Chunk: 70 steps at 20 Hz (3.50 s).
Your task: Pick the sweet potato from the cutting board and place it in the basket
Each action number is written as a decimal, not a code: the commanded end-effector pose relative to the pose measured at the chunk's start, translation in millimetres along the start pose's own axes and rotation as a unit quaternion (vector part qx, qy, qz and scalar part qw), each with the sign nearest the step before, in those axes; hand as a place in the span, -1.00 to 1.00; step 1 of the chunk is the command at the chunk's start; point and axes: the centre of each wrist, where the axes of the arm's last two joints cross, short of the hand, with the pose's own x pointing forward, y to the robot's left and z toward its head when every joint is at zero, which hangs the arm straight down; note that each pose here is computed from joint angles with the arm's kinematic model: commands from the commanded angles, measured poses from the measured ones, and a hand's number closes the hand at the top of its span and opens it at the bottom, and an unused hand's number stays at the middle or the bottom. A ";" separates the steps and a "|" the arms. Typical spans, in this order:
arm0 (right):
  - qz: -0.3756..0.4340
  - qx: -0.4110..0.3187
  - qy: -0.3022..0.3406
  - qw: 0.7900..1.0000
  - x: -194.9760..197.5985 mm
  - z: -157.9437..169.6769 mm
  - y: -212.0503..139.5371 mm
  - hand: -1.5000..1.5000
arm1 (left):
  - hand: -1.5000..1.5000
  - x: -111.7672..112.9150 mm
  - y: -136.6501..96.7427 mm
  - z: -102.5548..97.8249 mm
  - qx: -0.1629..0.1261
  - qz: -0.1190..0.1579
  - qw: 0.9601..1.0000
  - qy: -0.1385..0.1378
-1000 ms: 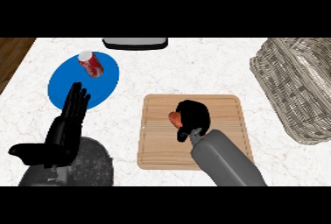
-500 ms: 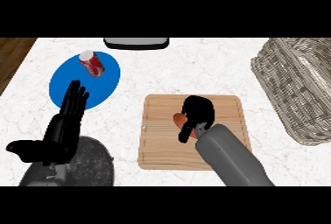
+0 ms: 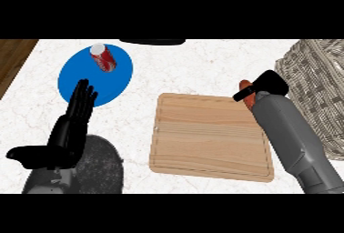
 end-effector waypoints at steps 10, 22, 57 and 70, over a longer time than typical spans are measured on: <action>-0.214 -0.231 0.070 0.947 34.4 -16.3 -91.4 1.00 | 0.00 -1.5 -19.9 -1.7 -0.046 0.005 0.999 0.004; -0.284 -0.330 0.039 0.899 94.0 32.4 -135.2 1.00 | 0.00 -0.2 -22.6 -6.6 -0.032 -0.002 0.999 0.007; -0.160 -0.333 0.204 0.906 24.4 -46.9 -97.8 1.00 | 0.00 -15.2 0.8 13.8 0.021 0.000 0.999 0.029; -0.199 -0.335 0.208 0.897 -13.0 -69.4 -71.7 1.00 | 0.00 -15.8 7.7 7.6 0.030 -0.005 0.999 0.021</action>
